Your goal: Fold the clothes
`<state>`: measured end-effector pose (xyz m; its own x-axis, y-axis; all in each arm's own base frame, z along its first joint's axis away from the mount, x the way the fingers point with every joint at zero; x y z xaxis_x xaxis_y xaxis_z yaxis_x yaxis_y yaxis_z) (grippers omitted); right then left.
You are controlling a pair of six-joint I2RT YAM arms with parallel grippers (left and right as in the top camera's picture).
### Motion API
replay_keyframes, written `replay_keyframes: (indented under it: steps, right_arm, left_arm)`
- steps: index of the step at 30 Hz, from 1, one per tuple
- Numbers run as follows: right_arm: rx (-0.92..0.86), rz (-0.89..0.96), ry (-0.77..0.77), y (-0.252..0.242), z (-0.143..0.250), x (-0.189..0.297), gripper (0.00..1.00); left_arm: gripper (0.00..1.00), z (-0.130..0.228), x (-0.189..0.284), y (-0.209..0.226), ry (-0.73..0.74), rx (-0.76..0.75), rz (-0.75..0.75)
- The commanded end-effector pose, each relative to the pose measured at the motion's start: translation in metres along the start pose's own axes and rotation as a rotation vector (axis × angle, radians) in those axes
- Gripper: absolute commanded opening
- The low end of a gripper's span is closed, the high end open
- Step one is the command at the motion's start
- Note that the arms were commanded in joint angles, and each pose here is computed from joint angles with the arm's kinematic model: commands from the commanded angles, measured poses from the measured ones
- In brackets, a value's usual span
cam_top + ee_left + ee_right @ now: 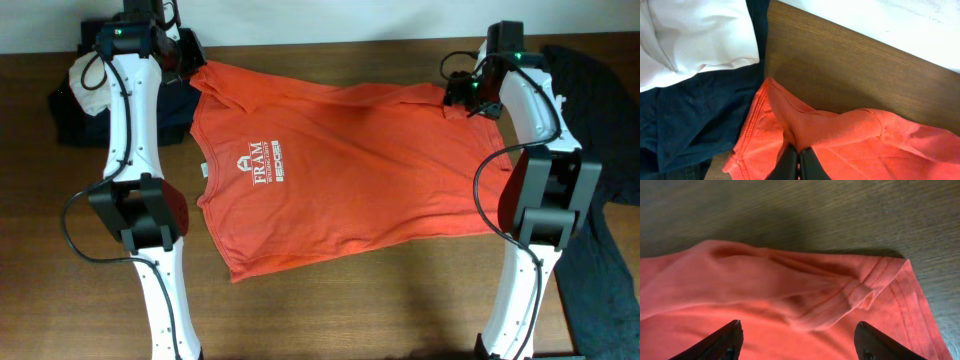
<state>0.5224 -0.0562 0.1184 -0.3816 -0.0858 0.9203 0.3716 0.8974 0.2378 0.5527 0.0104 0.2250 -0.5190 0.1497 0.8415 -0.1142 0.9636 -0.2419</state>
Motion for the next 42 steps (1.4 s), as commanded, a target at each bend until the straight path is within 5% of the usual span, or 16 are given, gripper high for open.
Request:
replay_keyframes:
  steps: [1,7,25,32,36,37,39,42]
  right_arm:
    - [-0.022,0.026,-0.011,-0.02,-0.005,-0.01,0.74]
    - [0.001,-0.003,-0.069,-0.018,-0.015,-0.009,0.57]
    - [0.139,0.082,-0.011,-0.004,0.003,-0.028,0.52]
    - [0.12,0.108,0.001,-0.015,0.003,-0.026,0.13]
    - [0.114,0.111,0.016,-0.016,0.004,-0.025,0.09]
    - [0.114,0.112,0.018,-0.016,0.005,-0.025,0.1]
    - [0.113,0.113,0.023,-0.016,0.006,-0.025,0.1]
    - [0.101,0.104,0.031,-0.016,0.007,-0.025,0.1]
  left_arm:
    - [0.06,-0.005,0.012,-0.003,-0.028,-0.018,-0.003]
    - [0.05,-0.004,0.012,-0.003,-0.026,-0.017,-0.003]
    - [0.06,0.0,0.012,-0.001,0.002,-0.012,-0.008]
    - [0.06,0.002,0.012,-0.001,0.011,-0.01,-0.01]
    - [0.07,0.023,0.013,-0.004,0.134,0.0,-0.026]
    - [0.16,0.033,0.012,-0.006,0.19,0.003,-0.033]
    - [0.55,0.047,0.007,-0.009,0.267,-0.008,-0.041]
    - [0.72,0.047,-0.008,-0.007,0.254,-0.126,-0.023]
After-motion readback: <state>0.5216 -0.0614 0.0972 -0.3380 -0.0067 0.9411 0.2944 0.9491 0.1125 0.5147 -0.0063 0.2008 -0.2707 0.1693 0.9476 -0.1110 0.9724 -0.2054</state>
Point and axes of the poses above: each gripper's point midway between its finger pads, its own x axis back along the fingers, its own y axis along the line the jaws close on, z = x × y, the point moved 8 cm from there along x, back along the fingers, and after that the axes turned 7 degrees about -x, right-handed, at the moved point
